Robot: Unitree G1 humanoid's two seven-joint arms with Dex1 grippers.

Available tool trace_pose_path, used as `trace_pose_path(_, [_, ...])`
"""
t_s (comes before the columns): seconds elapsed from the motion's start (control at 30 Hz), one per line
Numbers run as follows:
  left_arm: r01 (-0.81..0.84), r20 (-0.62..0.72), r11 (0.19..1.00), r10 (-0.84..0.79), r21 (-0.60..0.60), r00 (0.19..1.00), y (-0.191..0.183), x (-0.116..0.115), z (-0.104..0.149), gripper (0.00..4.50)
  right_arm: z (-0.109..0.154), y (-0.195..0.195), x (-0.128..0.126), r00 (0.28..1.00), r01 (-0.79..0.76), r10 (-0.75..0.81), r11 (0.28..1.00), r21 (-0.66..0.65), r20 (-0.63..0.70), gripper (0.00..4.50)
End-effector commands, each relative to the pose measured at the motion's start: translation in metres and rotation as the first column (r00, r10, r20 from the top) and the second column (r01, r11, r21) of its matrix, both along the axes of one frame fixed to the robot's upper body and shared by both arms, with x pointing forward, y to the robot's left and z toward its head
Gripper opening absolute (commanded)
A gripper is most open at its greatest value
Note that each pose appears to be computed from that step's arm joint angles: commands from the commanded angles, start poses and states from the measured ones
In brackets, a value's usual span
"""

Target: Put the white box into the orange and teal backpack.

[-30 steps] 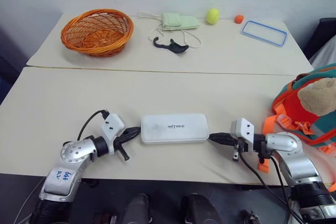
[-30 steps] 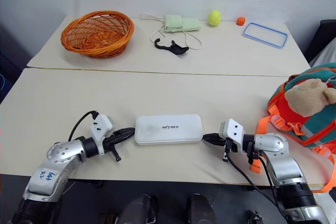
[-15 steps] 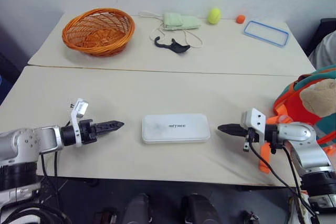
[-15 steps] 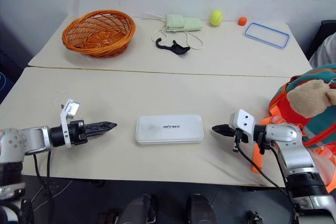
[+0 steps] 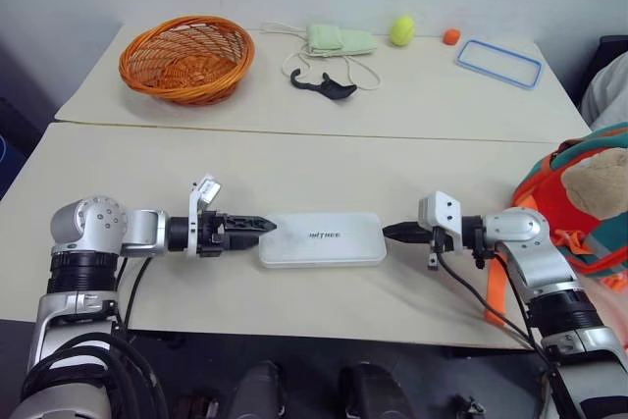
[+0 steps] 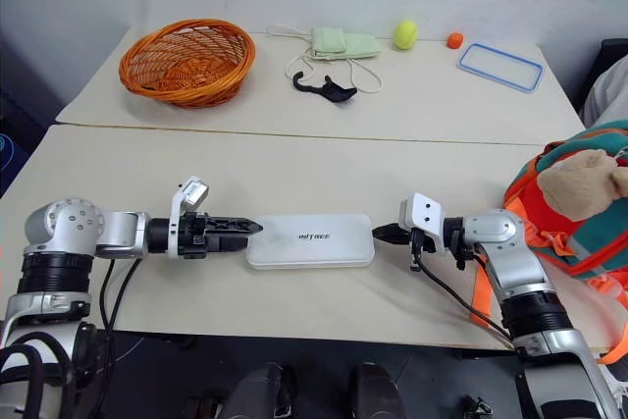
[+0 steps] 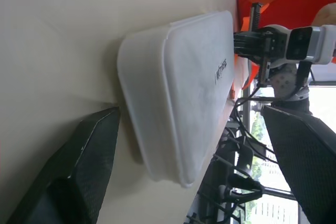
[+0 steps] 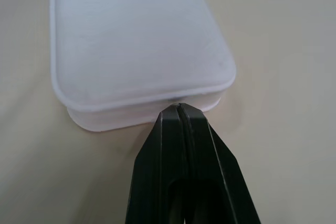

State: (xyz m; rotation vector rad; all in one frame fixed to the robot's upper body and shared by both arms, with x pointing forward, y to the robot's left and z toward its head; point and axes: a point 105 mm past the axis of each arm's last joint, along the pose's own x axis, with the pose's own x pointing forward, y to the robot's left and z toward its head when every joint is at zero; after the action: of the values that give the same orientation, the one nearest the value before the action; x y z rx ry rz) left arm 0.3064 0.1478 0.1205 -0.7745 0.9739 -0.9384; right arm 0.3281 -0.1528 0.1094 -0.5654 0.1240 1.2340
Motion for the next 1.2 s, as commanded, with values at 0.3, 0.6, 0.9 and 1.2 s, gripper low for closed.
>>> trace_pose_path(0.3, [0.124,-0.024,0.986,-0.128,-0.114,0.992,-0.032,-0.013,0.006,3.62,0.004,0.017,-0.002,0.998,-0.060,0.059,0.998,0.032,0.025,0.00])
trace_pose_path(0.6, [0.125,0.037,0.980,-0.120,-0.156,0.992,-0.027,-0.018,0.022,1.24,0.005,-0.004,-0.023,1.000,-0.011,0.013,0.996,0.088,-0.017,0.00])
trace_pose_path(0.9, [0.087,0.564,0.995,-0.046,-0.046,0.825,-0.021,-0.034,0.042,1.24,0.031,-0.058,-0.072,0.930,0.359,-0.360,0.857,0.370,-0.069,2.24])
trace_pose_path(1.2, [0.128,0.865,0.992,-0.084,0.023,0.495,-0.018,-0.048,0.050,1.24,0.017,-0.152,-0.162,0.607,0.775,-0.784,0.547,0.316,-0.131,4.49])
